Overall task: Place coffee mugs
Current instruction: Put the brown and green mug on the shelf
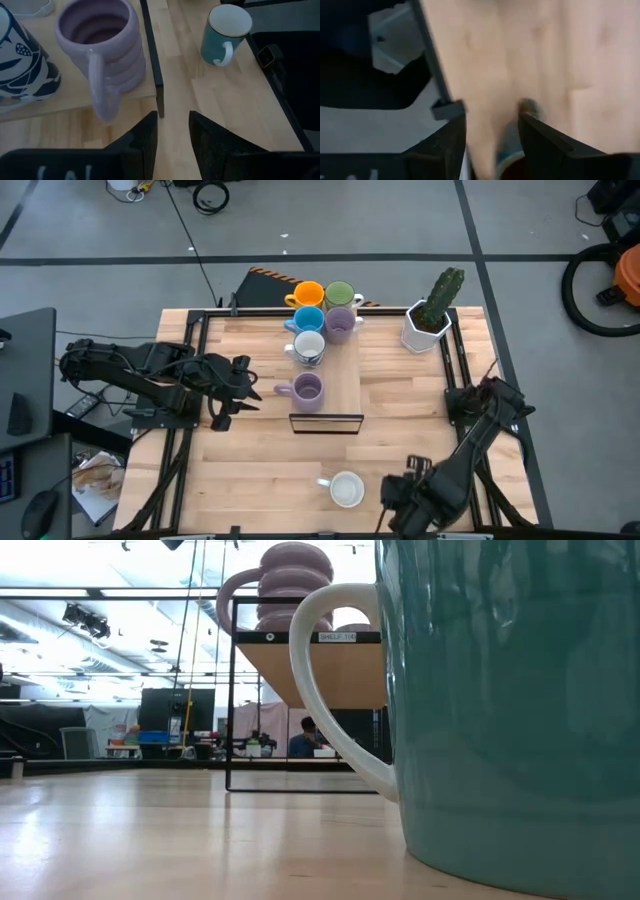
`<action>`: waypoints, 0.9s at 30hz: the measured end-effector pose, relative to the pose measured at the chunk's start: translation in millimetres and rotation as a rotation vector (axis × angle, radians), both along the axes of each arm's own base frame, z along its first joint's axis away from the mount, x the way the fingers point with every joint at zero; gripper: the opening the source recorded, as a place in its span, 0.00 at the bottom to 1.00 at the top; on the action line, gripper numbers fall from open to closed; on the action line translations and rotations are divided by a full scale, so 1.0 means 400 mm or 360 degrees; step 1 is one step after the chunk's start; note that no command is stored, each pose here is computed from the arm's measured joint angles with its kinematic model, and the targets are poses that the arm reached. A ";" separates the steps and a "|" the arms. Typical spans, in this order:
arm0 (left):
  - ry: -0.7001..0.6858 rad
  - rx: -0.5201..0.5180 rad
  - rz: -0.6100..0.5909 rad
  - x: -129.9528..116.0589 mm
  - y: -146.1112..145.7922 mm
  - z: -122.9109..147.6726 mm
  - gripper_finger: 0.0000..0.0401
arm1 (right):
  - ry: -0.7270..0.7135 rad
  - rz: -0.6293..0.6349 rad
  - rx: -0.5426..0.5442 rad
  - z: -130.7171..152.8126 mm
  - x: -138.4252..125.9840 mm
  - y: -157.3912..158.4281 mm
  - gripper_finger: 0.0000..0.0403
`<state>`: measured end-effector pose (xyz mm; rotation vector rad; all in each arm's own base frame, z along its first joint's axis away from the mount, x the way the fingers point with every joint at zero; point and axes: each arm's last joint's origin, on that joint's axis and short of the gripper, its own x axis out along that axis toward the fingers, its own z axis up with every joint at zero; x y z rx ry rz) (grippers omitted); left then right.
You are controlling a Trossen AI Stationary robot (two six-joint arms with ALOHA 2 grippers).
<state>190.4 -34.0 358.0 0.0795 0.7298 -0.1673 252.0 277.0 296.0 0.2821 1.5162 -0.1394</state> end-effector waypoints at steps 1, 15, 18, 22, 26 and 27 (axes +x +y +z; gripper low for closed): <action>0.0000 -0.0002 0.0002 0.000 0.000 0.000 0.29 | -0.0008 0.0003 0.0033 -0.018 0.001 0.009 0.45; 0.0019 -0.0087 0.0079 0.000 0.000 0.000 0.29 | 0.0441 -0.0063 0.0109 -0.203 0.000 -0.044 0.40; 0.0019 -0.0089 0.0080 0.000 0.000 0.000 0.29 | 0.0527 -0.0116 0.0052 -0.230 -0.006 -0.067 0.40; 0.0019 -0.0091 0.0083 0.000 0.000 0.000 0.29 | 0.0563 -0.0198 -0.0005 -0.258 -0.001 -0.096 0.40; 0.0020 -0.0094 0.0086 0.000 0.000 0.000 0.29 | 0.0625 -0.0304 -0.0059 -0.279 0.003 -0.127 0.40; 0.0021 -0.0098 0.0089 0.000 0.000 0.000 0.29 | 0.0644 -0.0334 -0.0078 -0.283 0.003 -0.136 0.40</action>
